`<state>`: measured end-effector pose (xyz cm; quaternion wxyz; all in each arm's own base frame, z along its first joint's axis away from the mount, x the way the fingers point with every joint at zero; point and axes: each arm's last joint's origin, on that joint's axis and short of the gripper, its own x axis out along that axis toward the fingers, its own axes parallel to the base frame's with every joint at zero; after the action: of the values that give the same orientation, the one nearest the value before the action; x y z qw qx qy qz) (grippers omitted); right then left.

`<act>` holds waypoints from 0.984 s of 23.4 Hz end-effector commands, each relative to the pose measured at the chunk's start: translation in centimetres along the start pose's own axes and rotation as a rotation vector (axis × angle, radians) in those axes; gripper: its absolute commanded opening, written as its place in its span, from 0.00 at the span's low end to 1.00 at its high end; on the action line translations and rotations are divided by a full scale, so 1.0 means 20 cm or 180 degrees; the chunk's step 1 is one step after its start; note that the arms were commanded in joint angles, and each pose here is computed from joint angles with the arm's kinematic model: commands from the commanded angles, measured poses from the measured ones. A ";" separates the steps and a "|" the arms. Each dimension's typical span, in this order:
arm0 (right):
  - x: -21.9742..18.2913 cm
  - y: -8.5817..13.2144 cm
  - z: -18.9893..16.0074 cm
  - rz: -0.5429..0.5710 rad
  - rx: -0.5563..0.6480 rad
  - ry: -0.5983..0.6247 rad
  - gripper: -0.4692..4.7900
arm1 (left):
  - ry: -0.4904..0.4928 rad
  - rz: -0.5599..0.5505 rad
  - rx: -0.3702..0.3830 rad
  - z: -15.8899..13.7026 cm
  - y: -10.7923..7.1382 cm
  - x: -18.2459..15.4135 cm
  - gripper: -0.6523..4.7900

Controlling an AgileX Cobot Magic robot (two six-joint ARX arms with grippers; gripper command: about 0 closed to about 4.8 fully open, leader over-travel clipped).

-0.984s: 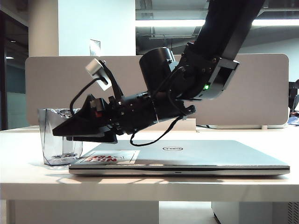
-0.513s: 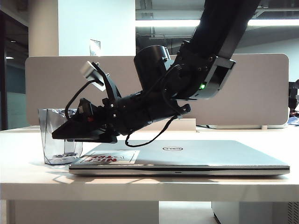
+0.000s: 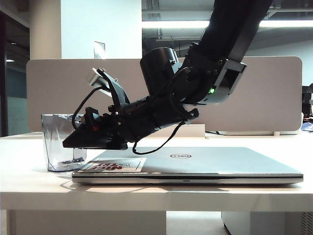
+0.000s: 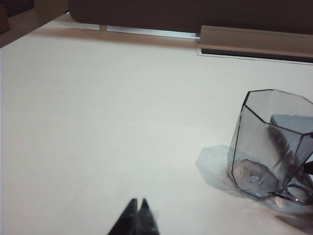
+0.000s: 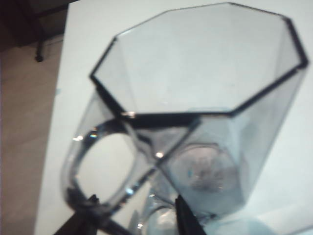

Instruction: Pick up the water cup and place it on the side of the laptop away from you.

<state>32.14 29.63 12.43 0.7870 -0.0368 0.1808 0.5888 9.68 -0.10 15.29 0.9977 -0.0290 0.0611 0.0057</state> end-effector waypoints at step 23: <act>-0.04 -0.07 0.14 -0.1363 -0.0096 -0.0201 0.49 | -0.0027 -0.0017 0.0000 0.01 0.00 0.00 0.11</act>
<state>33.65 29.15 14.49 0.8887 -0.0672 0.1467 0.4292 9.68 -0.10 15.29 0.9977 -0.0290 0.0611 0.0057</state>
